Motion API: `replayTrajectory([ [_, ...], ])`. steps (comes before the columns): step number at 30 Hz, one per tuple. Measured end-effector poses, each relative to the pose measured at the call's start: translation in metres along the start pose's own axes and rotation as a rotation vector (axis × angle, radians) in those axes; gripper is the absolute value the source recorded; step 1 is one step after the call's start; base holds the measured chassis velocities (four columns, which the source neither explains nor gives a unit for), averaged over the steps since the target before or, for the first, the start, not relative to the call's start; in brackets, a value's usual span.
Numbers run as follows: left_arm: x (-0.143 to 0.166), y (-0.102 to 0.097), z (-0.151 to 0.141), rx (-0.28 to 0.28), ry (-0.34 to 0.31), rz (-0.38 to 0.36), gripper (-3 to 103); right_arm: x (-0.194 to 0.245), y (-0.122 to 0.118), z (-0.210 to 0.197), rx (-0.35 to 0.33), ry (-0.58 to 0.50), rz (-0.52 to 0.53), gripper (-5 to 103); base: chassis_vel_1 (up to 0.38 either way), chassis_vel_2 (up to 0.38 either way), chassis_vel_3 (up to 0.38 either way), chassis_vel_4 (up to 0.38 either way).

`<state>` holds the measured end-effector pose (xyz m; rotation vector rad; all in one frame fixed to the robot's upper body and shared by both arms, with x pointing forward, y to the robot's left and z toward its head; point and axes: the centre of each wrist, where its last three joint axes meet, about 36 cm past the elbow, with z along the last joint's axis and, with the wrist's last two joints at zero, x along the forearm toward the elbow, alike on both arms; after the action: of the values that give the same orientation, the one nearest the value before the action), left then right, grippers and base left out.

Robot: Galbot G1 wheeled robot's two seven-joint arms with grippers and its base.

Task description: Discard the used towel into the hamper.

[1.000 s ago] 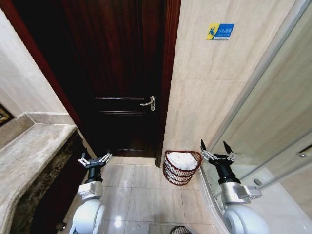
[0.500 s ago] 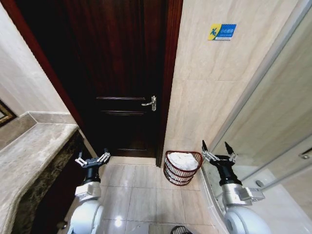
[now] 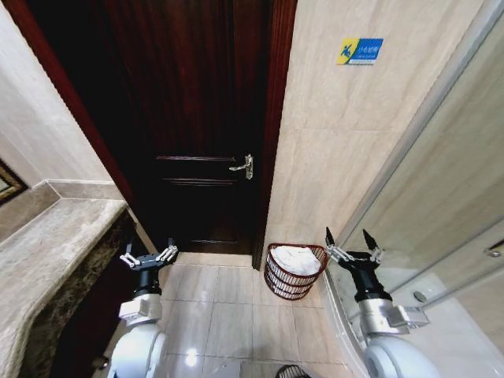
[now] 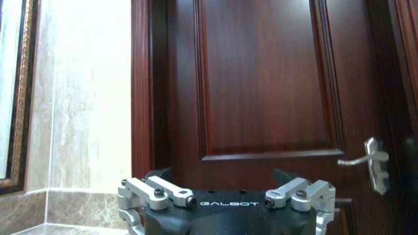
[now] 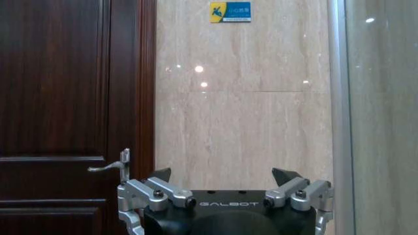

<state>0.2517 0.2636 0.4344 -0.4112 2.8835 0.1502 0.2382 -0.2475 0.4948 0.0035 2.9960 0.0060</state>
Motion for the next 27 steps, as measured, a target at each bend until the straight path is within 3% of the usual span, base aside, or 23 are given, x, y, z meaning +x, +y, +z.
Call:
replayTrajectory([
  [27, 0.001, 0.003, -0.002, -0.016, 0.005, 0.037, 100, 0.001, 0.005, 0.015, -0.014, 0.058, -0.020, 100, 0.044, -0.045, -0.044, 0.042],
])
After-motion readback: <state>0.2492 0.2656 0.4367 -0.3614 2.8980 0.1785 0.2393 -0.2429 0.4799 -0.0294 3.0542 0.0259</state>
